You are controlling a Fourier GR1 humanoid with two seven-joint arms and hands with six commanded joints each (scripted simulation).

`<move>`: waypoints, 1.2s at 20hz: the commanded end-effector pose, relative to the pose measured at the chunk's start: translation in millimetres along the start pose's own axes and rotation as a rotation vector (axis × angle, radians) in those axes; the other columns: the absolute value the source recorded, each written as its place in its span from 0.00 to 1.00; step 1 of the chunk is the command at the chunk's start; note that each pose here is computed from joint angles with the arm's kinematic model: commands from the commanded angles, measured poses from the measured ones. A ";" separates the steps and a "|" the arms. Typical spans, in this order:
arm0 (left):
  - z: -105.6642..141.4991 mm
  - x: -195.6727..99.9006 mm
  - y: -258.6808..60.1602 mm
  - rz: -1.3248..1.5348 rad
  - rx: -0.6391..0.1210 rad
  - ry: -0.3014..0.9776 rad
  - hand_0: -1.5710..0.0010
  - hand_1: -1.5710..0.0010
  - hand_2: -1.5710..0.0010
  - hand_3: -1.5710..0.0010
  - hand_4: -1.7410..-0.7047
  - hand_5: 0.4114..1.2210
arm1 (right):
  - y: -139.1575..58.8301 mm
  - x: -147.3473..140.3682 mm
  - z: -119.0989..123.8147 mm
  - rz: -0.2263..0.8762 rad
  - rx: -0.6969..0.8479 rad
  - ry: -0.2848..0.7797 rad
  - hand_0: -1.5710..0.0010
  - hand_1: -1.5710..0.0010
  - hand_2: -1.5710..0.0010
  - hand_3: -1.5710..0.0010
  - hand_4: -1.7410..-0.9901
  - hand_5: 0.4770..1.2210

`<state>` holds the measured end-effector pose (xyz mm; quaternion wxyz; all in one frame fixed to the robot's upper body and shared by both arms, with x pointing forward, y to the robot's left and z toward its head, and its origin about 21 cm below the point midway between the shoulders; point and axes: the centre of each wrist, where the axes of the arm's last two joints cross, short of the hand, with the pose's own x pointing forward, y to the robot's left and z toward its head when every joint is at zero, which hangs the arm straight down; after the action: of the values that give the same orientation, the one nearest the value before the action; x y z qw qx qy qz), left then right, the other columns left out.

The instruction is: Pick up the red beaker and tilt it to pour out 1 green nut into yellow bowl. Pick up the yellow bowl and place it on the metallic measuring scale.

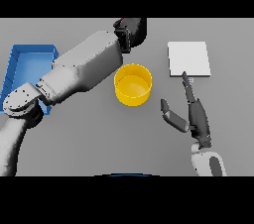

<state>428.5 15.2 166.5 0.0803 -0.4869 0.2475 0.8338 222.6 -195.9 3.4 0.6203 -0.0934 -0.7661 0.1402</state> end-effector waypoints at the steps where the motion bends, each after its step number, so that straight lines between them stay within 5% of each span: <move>1: 4.0 -14.8 -0.5 0.030 0.004 0.021 0.00 0.00 0.00 0.00 0.01 1.00 | -1.4 -0.6 -0.9 0.009 -0.001 -0.003 1.00 1.00 1.00 1.00 0.95 0.28; 2: 7.5 -28.5 -0.1 0.071 0.012 0.046 0.00 0.00 0.00 0.00 0.01 1.00 | -4.9 0.3 -1.2 0.014 -0.008 -0.008 1.00 1.00 1.00 1.00 0.96 0.28; 4: 15.8 -59.9 -5.7 0.157 0.008 0.129 0.00 0.00 0.00 0.35 0.01 1.00 | -2.6 4.7 -3.8 0.002 -0.002 -0.007 1.00 1.00 1.00 1.00 0.95 0.27; 8: 37.1 -116.5 -31.9 0.471 -0.001 0.274 0.00 0.00 0.00 0.14 0.01 1.00 | -4.0 3.0 -7.1 0.000 -0.004 -0.002 1.00 1.00 1.00 1.00 0.99 0.27; 13: 75.7 -157.6 -100.7 0.937 0.015 0.536 0.00 0.00 0.00 0.08 0.00 1.00 | 1.7 3.6 -8.1 -0.032 -0.006 0.001 1.00 1.00 1.00 1.00 0.98 0.26; 19: 122.7 -141.4 -213.7 1.377 0.008 0.878 0.00 0.00 0.00 0.10 0.00 1.00 | -0.5 -0.4 -11.6 -0.038 0.002 0.010 1.00 1.00 1.00 1.00 0.94 0.24; 24: 140.5 -90.6 -276.1 1.689 0.035 1.104 0.00 0.00 0.00 0.07 0.00 1.00 | 2.5 1.7 -11.3 -0.020 0.000 0.001 1.00 1.00 1.00 1.00 0.92 0.23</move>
<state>469.7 333.0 207.3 -0.6561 -0.4677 0.5260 0.2723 233.2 -192.1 6.2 0.6223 -0.0859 -0.7664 0.1340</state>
